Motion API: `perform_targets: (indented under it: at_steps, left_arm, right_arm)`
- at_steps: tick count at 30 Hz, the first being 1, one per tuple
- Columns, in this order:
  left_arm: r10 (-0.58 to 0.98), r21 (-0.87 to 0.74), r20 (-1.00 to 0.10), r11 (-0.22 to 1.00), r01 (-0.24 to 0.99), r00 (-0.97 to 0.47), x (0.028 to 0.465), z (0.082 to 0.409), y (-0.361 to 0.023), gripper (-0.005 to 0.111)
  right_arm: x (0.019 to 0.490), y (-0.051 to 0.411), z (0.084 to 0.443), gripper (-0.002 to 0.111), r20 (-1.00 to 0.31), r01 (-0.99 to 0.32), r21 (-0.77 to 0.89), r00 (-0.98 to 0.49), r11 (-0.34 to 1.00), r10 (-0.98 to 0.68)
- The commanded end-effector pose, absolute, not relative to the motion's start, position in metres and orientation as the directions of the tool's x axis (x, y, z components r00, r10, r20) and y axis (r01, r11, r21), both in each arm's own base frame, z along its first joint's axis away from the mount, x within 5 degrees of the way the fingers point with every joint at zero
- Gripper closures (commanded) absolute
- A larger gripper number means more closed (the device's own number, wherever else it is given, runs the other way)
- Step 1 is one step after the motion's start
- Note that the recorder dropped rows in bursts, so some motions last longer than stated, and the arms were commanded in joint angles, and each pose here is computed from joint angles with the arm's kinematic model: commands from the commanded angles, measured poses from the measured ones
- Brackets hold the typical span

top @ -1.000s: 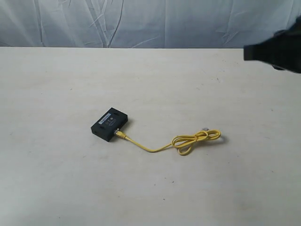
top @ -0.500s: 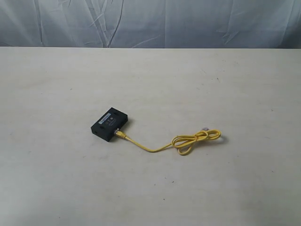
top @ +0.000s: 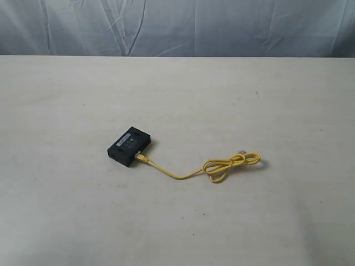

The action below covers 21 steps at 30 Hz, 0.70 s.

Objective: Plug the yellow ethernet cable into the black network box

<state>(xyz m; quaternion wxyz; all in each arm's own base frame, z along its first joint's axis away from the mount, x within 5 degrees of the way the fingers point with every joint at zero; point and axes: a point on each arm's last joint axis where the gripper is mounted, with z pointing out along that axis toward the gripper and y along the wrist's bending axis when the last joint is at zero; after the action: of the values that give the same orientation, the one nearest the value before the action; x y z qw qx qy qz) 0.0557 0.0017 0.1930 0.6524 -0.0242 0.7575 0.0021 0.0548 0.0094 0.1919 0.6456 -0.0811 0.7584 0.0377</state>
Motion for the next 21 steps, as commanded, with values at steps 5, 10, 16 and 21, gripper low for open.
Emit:
perform_targets:
  at_steps: [5, 10, 16, 21]
  left_arm:
    - [-0.03, -0.025, -0.989, 0.999, -0.034, -0.143, 0.055, 0.192, 0.002, 0.107]
    - [-0.03, -0.025, -0.989, 0.999, -0.034, -0.143, 0.055, 0.192, 0.002, 0.107]
    - [-0.03, -0.025, -0.989, 0.999, -0.034, -0.143, 0.055, 0.192, 0.002, 0.107]
    - [-0.03, -0.025, -0.989, 0.999, -0.034, -0.143, 0.055, 0.192, 0.002, 0.107]
  right_arm:
    - [0.055, 0.009, 0.192, 0.108, -0.989, -0.164, -0.045, -0.133, 0.985, -0.067]
    - [0.054, 0.009, 0.19, 0.108, -0.985, -0.168, -0.044, -0.158, 0.985, -0.071]
    - [0.054, 0.008, 0.187, 0.108, -0.979, -0.157, -0.022, -0.195, 0.987, -0.053]
    - [0.053, 0.008, 0.182, 0.108, -0.966, -0.153, 0.0, -0.255, 0.988, -0.039]
